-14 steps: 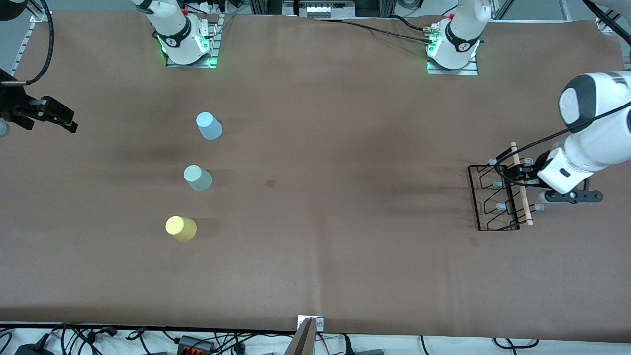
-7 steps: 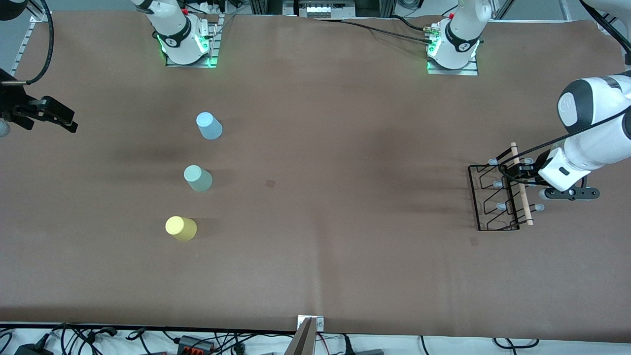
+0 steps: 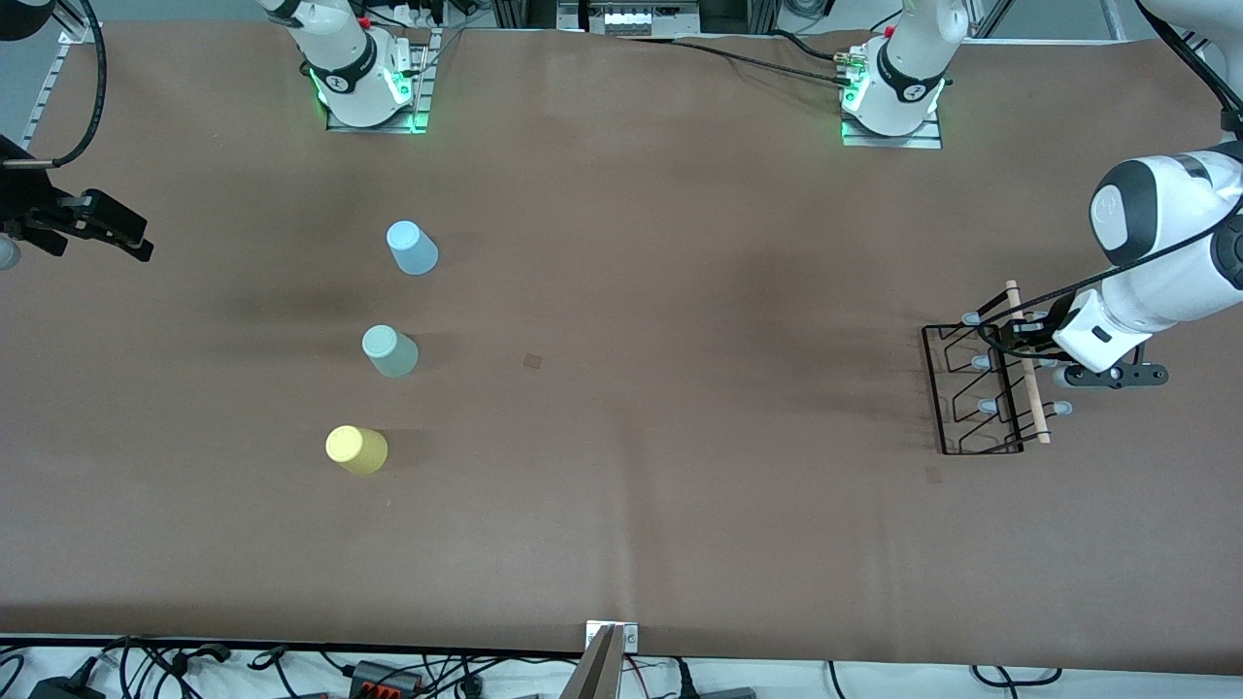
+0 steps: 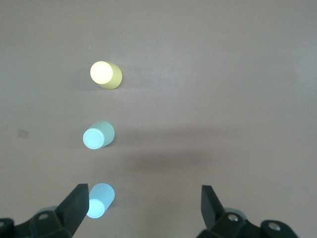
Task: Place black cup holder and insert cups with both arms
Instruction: 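Reach the left gripper down and grasp the wooden handle of the holder, then carry the holder with the left gripper while the right gripper reaches the cups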
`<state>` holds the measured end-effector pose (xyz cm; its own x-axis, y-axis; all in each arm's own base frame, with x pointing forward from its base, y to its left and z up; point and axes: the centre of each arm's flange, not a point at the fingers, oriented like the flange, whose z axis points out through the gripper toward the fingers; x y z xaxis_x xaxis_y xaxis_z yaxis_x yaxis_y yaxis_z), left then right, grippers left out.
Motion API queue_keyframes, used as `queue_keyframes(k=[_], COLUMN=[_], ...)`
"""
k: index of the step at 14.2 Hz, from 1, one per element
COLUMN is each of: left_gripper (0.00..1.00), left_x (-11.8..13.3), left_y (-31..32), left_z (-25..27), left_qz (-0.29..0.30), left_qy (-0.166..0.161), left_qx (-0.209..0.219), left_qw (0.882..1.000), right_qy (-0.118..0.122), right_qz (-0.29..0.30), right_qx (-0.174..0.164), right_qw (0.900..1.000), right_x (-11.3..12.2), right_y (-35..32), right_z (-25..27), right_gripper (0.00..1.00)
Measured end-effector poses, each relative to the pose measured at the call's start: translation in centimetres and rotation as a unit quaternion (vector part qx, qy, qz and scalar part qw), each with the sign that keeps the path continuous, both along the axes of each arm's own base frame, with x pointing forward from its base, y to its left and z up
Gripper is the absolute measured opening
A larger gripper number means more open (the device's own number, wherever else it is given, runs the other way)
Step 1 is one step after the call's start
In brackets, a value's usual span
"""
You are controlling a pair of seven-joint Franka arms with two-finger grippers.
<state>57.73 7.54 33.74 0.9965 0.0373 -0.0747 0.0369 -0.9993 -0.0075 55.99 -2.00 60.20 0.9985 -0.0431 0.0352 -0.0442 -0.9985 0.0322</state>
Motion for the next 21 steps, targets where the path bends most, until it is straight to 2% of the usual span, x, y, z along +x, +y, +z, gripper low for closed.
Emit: queue_keyframes(k=[2,3,5,8,12,14,16,18,21], left_gripper=[0.23,0.15,0.16,0.16,0.16,0.16,0.16,0.16,0.16], left_x=[0.0,0.0,0.0,0.7,1.7,0.6,-1.5,-3.6,-4.6], left_y=[0.1,0.0,-0.6,-5.1,-17.1,-24.2,-31.4,-37.7,-44.5], left_z=[0.0,0.0,0.1,2.5,10.0,13.0,14.6,15.4,14.4], left_qz=[0.0,-0.001,-0.006,-0.019,-0.011,0.002,0.012,0.018,0.023], left_qy=[0.0,0.0,0.003,0.026,0.021,0.011,0.009,0.012,0.028], left_qx=[0.0,0.0,-0.001,-0.014,-0.029,-0.045,-0.061,-0.07,-0.088], left_qw=[1.0,1.0,1.0,0.999,0.999,0.999,0.998,0.997,0.995], right_qy=[0.001,0.001,0.002,0.003,0.003,0.003,0.003,0.003,0.003], right_qz=[0.0,0.001,0.001,0.001,0.002,0.002,0.002,0.003,0.003], right_qx=[0.0,0.0,0.0,0.0,0.0,0.0,0.0,0.0,0.0], right_qw=[1.0,1.0,1.0,1.0,1.0,1.0,1.0,1.0,1.0], right_x=[0.0,0.0,0.0,0.0,0.0,0.0,0.0,0.0,0.0], right_y=[0.0,0.1,0.1,0.2,0.2,0.2,0.2,0.2,0.3], right_z=[-0.1,-0.1,-0.1,-0.1,-0.1,-0.1,-0.1,-0.1,-0.2], right_gripper=[1.0,1.0,1.0,1.0,1.0,1.0,1.0,1.0,1.0])
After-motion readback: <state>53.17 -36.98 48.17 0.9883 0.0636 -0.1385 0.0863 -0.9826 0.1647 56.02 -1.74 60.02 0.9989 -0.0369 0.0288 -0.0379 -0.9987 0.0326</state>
